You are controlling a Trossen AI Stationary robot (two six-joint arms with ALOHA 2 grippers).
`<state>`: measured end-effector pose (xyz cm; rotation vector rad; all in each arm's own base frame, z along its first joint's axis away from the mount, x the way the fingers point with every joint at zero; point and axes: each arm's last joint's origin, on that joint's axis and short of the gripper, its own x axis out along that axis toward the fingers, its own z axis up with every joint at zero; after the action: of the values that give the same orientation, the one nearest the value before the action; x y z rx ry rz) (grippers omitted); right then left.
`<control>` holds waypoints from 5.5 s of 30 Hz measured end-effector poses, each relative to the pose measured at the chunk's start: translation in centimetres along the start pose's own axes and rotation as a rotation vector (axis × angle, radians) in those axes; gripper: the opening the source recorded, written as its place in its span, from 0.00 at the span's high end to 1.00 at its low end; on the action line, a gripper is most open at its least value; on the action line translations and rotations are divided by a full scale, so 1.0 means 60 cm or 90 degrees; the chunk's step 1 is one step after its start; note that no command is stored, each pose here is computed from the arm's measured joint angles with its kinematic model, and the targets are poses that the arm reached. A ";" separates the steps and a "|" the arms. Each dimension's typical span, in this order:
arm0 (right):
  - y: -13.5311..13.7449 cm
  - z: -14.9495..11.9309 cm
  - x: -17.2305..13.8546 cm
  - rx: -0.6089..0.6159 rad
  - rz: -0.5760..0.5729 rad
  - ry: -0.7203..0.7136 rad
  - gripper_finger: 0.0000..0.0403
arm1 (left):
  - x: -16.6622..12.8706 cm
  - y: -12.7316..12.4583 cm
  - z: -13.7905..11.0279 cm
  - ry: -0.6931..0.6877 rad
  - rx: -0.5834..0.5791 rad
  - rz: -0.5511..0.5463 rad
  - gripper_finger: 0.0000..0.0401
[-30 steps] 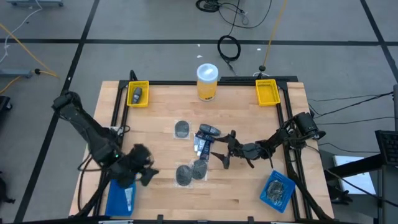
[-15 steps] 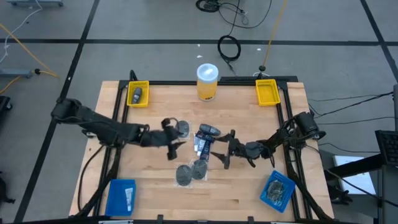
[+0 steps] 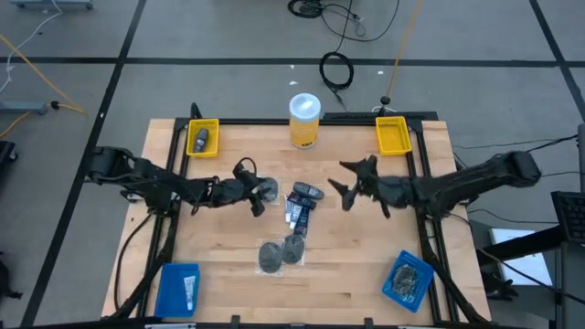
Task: Pick & Place Travel size toiletries
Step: Put the blue shaving cream into the right yellow bin
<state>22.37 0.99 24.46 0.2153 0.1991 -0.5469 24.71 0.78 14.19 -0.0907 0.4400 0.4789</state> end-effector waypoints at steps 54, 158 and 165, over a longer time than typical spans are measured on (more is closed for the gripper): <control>0.112 -0.099 0.269 -0.364 0.462 0.302 0.37 | 0.051 0.134 0.005 0.017 -0.170 0.087 0.61; -0.006 -0.129 0.075 -0.070 0.017 0.231 0.70 | 0.048 0.111 0.000 0.043 -0.135 0.032 0.61; -0.099 -0.107 -0.017 0.075 -0.239 0.081 0.69 | 0.047 0.108 0.001 0.039 -0.132 0.028 0.61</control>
<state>17.53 -1.83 17.64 0.3304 0.3354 -0.9200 24.00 7.73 13.12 -0.2965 0.4518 0.5661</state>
